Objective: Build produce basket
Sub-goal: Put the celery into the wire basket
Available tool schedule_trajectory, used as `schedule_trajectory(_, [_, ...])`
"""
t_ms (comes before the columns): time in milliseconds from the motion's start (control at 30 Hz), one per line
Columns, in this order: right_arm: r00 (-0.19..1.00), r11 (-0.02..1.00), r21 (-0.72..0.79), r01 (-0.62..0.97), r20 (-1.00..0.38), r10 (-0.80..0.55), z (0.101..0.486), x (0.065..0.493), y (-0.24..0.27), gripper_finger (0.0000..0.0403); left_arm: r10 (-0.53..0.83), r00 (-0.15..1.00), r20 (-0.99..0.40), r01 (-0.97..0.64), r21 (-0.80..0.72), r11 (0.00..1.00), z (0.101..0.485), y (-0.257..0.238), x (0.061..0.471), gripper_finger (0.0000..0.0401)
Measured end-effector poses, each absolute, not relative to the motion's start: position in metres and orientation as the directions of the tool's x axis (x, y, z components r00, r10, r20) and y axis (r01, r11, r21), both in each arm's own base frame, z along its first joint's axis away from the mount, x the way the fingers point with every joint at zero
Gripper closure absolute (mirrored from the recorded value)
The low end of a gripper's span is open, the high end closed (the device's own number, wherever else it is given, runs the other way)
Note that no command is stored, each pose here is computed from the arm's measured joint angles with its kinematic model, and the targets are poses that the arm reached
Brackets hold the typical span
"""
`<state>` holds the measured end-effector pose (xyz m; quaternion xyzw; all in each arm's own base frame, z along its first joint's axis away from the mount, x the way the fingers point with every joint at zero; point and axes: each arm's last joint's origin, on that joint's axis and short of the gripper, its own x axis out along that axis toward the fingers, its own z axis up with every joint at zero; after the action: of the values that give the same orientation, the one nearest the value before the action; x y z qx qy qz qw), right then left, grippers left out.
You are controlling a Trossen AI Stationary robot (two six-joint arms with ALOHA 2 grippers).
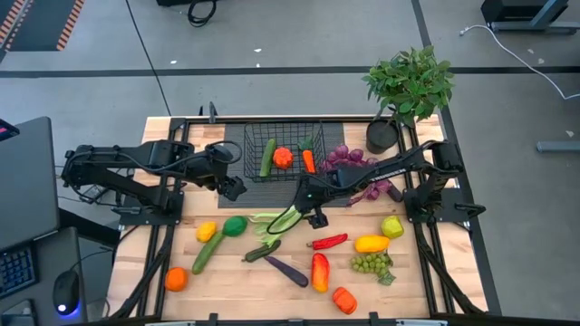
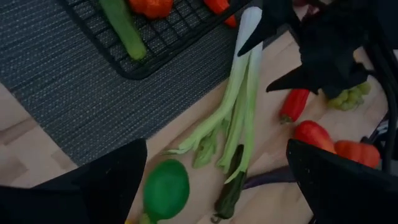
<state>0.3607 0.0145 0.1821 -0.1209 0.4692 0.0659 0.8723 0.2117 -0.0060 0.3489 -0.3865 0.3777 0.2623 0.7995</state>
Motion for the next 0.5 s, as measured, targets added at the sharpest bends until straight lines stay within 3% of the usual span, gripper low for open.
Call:
schedule_trajectory(267, [0.591, 0.964, -0.118, -0.237, -0.805, 0.047, 0.164, 0.355, 0.013, 0.0014, 0.123, 0.639, -0.76, -0.668, -0.468, 0.578, 0.353, -0.006, 0.218, 0.0009])
schedule_trajectory(500, [0.591, 0.967, -0.151, -0.205, -0.806, 0.0, 0.152, 0.347, 0.011, 0.0028, 0.098, 0.683, -0.724, -0.648, -0.539, 0.538, 0.357, -0.007, 0.222, 0.0009])
